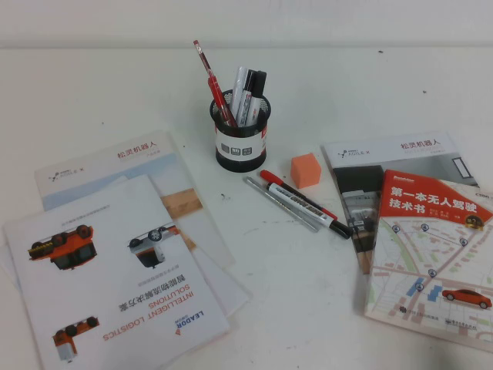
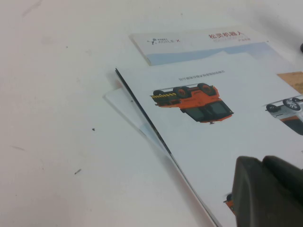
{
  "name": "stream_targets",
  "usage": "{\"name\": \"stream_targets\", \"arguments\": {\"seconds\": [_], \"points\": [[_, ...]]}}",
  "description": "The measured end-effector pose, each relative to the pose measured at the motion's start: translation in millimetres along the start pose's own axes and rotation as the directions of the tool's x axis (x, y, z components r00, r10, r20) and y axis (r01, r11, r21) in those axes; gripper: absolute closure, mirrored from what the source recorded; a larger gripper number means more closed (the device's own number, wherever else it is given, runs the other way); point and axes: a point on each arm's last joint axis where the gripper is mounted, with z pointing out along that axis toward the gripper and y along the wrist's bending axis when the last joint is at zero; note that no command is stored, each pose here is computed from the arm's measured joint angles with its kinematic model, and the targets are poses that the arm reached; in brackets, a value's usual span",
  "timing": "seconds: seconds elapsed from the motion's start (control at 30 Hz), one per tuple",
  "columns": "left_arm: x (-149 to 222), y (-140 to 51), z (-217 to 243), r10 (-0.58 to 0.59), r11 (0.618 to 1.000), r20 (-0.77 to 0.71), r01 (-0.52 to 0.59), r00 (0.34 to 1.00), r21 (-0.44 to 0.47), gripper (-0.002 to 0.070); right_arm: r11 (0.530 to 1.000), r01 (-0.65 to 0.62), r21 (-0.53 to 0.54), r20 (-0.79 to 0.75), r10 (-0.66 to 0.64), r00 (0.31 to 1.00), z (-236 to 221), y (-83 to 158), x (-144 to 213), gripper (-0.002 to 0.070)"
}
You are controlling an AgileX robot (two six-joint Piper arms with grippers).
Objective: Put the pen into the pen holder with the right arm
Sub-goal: Pick up the pen on the table
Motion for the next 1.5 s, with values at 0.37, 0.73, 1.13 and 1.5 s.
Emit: {"name": "stream_targets", "arguments": {"seconds": [0.37,0.73,1.13,1.5], "points": [[0,0.0,0,0.0,1.0,0.0,0.0,1.0,0.0,0.0678,1.0,0.0,0.0,0.0,0.0,1.0,0,0,0,0.0695],[0,0.0,0,0.0,1.0,0.0,0.0,1.0,0.0,0.0678,1.0,-0.004,-0.001,0.0,0.004,1.0,0,0,0,0.0695],[0,0.0,0,0.0,1.0,0.0,0.0,1.0,0.0,0.0678,0.819,-0.541,-0.189,0.026,0.555,0.831,-2,13,-12,0.0695],[0,0.0,0,0.0,1.0,0.0,0.0,1.0,0.0,0.0678,0.593,-0.76,-0.267,0.017,0.791,0.612,-3,14,-20,0.0695]]}}
